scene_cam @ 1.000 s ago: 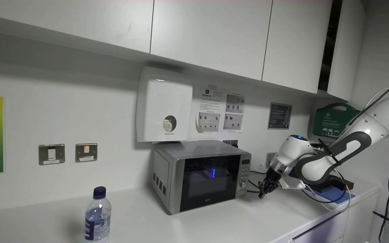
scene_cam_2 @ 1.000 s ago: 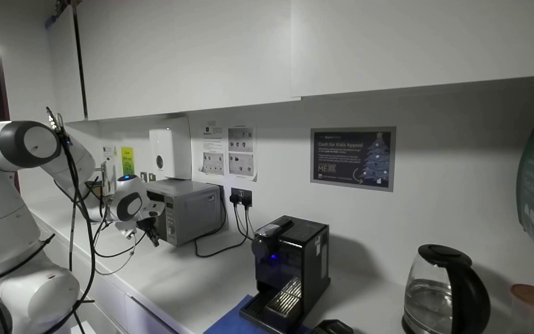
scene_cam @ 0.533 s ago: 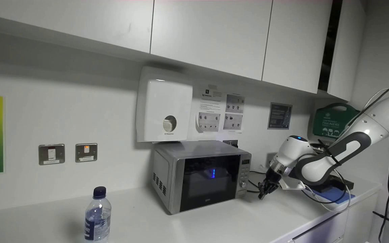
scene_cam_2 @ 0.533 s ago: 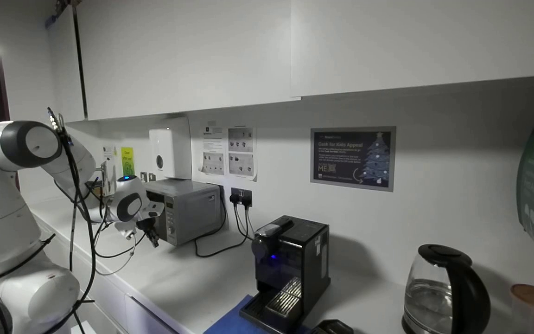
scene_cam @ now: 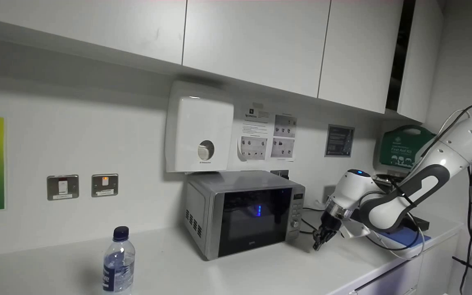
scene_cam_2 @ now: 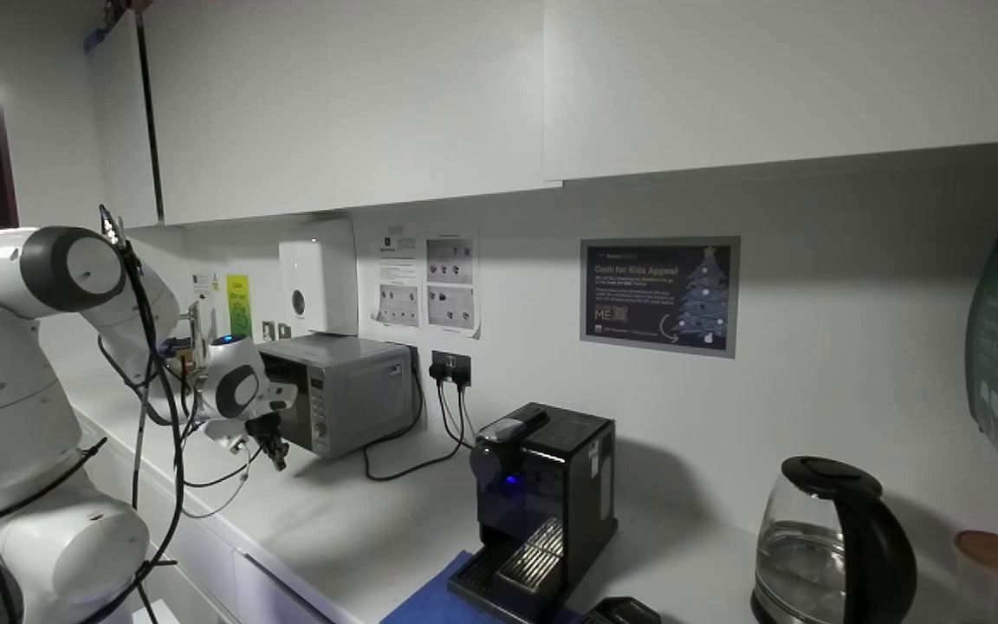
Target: Press a button on the microwave
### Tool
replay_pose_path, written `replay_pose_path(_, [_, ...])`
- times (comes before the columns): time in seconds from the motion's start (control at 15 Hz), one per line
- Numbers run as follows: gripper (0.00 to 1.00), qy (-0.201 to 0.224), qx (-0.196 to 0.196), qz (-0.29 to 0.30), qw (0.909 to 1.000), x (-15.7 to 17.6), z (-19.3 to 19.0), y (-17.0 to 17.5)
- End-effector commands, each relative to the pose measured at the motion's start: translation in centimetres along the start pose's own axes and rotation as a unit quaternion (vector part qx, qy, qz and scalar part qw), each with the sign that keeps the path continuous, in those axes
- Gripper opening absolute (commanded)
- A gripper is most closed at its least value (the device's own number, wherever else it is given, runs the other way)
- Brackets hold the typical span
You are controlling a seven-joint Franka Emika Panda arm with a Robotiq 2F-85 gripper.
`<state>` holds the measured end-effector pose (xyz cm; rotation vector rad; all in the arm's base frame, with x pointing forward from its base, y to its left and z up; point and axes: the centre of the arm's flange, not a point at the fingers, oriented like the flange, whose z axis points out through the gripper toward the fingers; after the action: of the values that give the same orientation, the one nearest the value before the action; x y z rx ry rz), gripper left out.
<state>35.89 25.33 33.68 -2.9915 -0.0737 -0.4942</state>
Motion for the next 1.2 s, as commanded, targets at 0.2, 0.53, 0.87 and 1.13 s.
replay_pose_path(0.2, [0.0,0.008,-0.019,-0.037,0.9991,-0.6,1.9,-1.7])
replay_pose_path(0.53, [0.0,0.029,-0.04,-0.054,0.9974,-1.1,2.1,-2.3])
replay_pose_path(0.87, [0.0,0.057,-0.049,-0.065,0.9951,-1.2,2.1,-2.9])
replay_pose_path(1.13, [0.0,0.078,-0.06,-0.071,0.9926,-0.7,2.1,-3.0])
